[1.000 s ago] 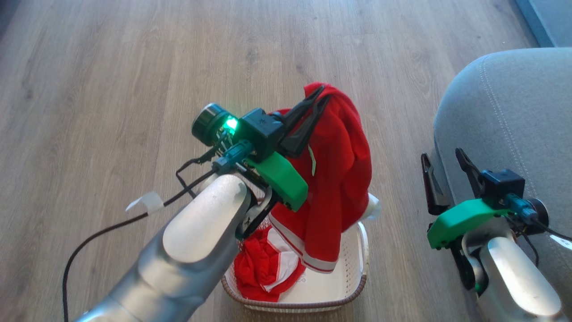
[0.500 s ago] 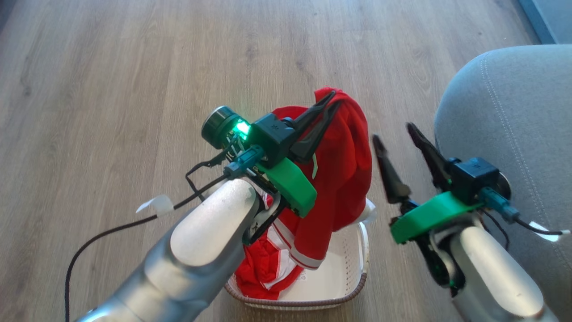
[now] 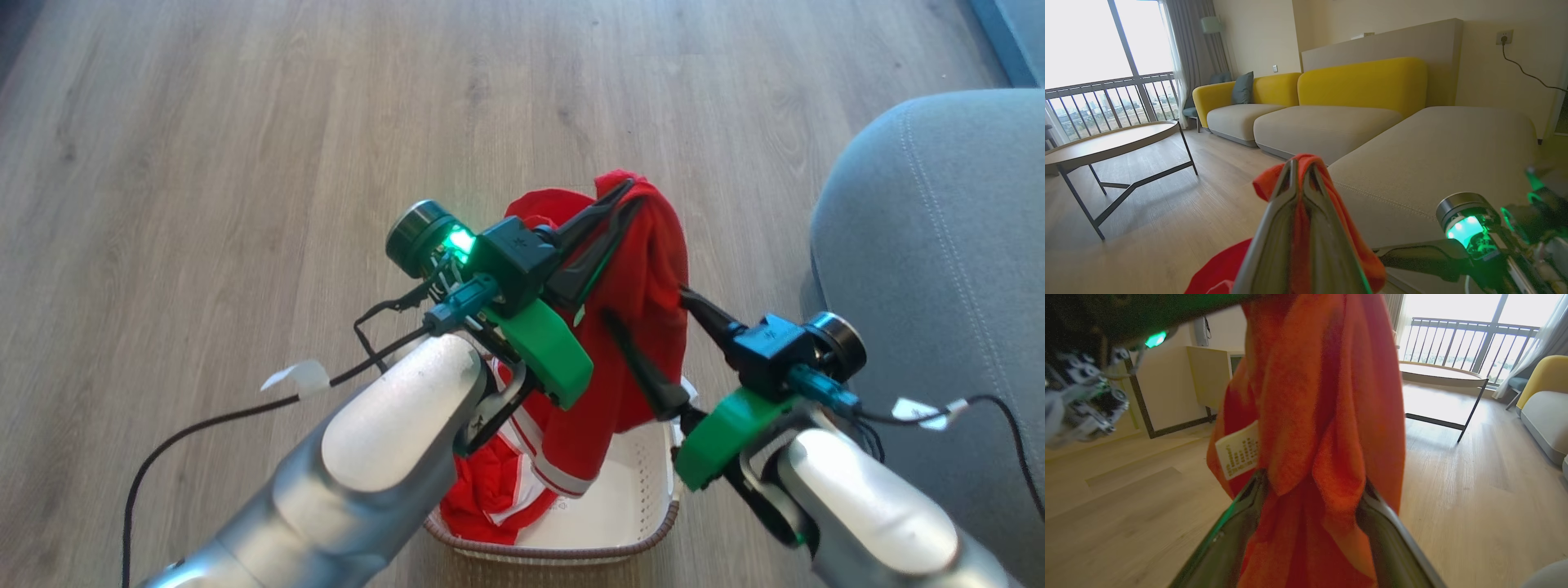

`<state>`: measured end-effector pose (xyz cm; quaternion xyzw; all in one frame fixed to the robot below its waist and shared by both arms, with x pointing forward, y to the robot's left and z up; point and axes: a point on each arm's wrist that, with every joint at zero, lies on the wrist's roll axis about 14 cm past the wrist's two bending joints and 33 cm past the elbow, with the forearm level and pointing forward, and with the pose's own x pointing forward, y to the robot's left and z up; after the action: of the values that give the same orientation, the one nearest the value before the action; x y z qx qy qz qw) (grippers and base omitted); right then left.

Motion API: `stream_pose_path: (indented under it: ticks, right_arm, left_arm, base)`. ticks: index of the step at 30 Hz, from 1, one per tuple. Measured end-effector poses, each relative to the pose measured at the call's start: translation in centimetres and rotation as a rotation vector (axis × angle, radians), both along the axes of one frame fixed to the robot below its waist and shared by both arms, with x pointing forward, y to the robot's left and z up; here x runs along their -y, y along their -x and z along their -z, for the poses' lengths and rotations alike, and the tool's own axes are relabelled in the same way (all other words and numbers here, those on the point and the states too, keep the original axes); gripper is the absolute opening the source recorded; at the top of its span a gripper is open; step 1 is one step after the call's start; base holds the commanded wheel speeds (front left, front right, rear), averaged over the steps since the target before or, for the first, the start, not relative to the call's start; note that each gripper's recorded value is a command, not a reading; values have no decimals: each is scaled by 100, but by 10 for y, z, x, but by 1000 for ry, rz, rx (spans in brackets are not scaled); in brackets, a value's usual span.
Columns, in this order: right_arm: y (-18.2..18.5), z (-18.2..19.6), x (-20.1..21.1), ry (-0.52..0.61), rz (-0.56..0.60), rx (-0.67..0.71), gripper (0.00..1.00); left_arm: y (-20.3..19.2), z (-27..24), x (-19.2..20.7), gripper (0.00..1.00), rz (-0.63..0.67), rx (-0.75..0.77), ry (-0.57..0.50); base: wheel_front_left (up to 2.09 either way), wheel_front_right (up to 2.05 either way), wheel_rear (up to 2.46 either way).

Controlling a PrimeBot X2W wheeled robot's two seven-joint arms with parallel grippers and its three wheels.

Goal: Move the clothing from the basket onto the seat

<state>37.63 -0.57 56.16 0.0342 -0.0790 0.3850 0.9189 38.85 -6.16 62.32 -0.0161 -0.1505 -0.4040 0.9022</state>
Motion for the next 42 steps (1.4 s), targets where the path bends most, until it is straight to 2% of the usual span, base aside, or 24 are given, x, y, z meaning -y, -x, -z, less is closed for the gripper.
stream_pose_path:
  ticks: [5,11,12,13,15,19,20,21,22,31,42]
  right_arm:
    - [-15,23,-5,82,10,-43,100]
    - [-19,31,-23,105,-19,-68,100]
    - [-20,30,-26,100,-23,-65,67]
    - [-21,27,-27,88,-20,-65,0]
    - [-27,20,-25,44,-1,-72,0]
    - [-30,17,-19,34,13,-65,0]
    - [-31,16,-18,33,16,-64,0]
    - [-31,16,-16,30,20,-63,0]
    - [-31,15,-13,24,28,-62,0]
    - [-33,9,10,-16,96,-55,0]
    - [-32,-8,62,-64,237,-12,0]
  left_arm:
    - [7,-3,1,0,14,4,8]
    - [11,-3,-2,0,15,-6,15]
    - [11,-2,-2,0,14,-7,14]
    - [11,-2,-2,0,14,-8,13]
    - [11,-1,-3,0,13,-15,17]
    - [10,1,-1,0,20,-21,19]
    - [10,2,0,4,23,-23,19]
    - [10,3,1,97,30,-27,17]
    - [10,5,3,100,38,-33,15]
    - [9,21,11,100,79,-79,-4]
    - [13,33,31,100,135,-122,13]
  base:
    - [0,0,0]
    - [0,0,0]
    - [0,0,0]
    - [0,0,0]
    - [0,0,0]
    - [0,0,0]
    - [0,0,0]
    - [0,0,0]
    - [0,0,0]
    - [0,0,0]
    - [0,0,0]
